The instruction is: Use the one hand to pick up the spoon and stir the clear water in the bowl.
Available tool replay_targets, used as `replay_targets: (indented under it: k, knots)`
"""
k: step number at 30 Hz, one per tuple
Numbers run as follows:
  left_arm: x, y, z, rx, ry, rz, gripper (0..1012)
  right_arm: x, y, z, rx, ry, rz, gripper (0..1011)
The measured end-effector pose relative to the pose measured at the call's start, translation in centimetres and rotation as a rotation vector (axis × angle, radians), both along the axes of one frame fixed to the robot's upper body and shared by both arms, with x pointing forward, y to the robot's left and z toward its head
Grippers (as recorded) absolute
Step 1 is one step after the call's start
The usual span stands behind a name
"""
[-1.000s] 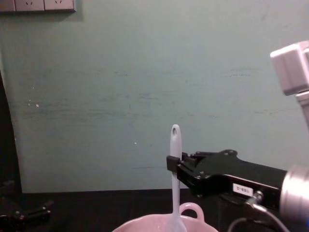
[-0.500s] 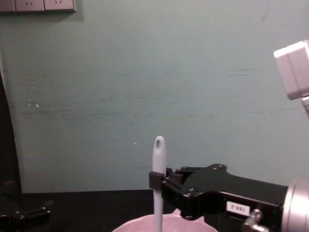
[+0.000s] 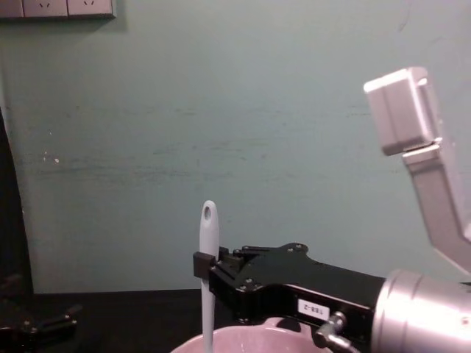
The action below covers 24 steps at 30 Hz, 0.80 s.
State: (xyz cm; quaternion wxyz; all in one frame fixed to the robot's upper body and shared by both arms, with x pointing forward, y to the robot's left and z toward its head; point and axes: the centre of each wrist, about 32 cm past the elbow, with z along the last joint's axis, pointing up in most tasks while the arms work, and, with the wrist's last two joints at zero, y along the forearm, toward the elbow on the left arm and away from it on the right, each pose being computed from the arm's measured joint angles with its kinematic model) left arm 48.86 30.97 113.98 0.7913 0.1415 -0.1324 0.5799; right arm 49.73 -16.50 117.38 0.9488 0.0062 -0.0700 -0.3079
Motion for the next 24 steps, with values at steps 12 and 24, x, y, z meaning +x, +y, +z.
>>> replay_targets:
  k: [12, 24]
  knots:
    - [0.00, 0.00, 0.00, 0.000, 0.000, 0.000, 1011, 1.7, 1.0, -1.3, 0.006, -0.052, -0.143, 123]
    - [0.00, 0.00, 0.00, 0.000, 0.000, 0.000, 1011, 1.6, -0.9, -1.3, -0.015, -0.077, -0.188, 123]
